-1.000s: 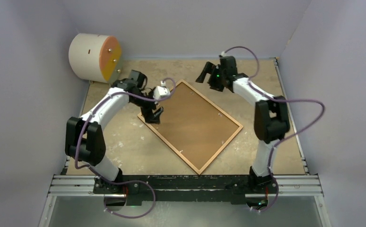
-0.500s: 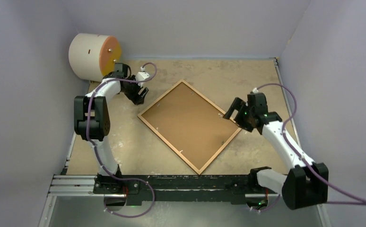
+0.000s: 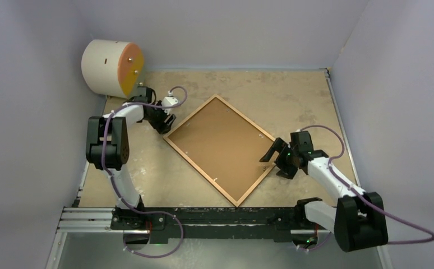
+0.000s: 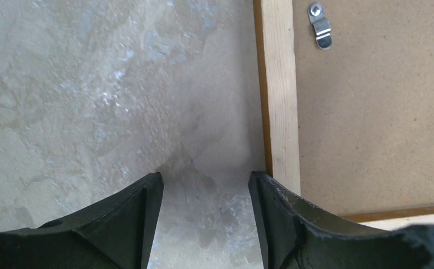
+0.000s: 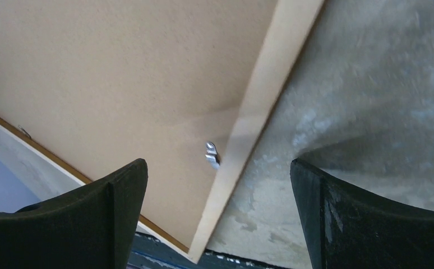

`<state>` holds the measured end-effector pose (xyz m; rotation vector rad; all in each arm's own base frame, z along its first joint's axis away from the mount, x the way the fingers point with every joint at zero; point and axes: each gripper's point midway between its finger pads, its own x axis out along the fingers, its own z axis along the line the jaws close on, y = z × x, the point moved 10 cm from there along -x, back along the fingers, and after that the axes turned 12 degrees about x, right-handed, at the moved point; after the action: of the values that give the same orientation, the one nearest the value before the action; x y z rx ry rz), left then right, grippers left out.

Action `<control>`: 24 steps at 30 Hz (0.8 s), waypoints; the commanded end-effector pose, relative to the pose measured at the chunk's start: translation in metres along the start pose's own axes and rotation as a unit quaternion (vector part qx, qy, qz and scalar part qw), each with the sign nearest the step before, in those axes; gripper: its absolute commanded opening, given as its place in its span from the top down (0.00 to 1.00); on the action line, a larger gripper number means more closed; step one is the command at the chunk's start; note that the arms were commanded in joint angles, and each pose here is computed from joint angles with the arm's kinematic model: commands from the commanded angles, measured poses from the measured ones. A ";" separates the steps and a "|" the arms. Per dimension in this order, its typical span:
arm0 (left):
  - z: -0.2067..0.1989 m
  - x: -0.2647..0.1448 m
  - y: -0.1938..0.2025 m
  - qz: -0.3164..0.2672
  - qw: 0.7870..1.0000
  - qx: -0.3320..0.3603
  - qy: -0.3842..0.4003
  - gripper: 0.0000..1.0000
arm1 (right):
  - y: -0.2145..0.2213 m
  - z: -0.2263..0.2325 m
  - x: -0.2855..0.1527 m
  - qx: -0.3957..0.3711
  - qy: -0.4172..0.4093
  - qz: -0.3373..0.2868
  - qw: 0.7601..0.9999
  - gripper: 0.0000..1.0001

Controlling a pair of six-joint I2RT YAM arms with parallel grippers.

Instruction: Put the photo into the frame

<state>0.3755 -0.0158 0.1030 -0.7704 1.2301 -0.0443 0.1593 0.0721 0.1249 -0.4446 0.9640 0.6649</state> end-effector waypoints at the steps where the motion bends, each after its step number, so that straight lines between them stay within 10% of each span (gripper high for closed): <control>1: -0.031 -0.003 0.013 -0.001 0.999 0.006 0.054 0.39 | -0.025 0.039 0.008 -0.007 -0.075 -0.027 0.997 0.01; 24: -0.116 -0.060 0.021 -0.068 0.955 0.115 0.265 0.40 | -0.115 0.136 0.040 -0.039 -0.085 -0.093 0.991 0.06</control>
<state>0.2447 -0.0277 0.1098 -0.6025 1.6680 -0.4352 0.3206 0.0838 0.1318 -0.4983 0.8198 0.6103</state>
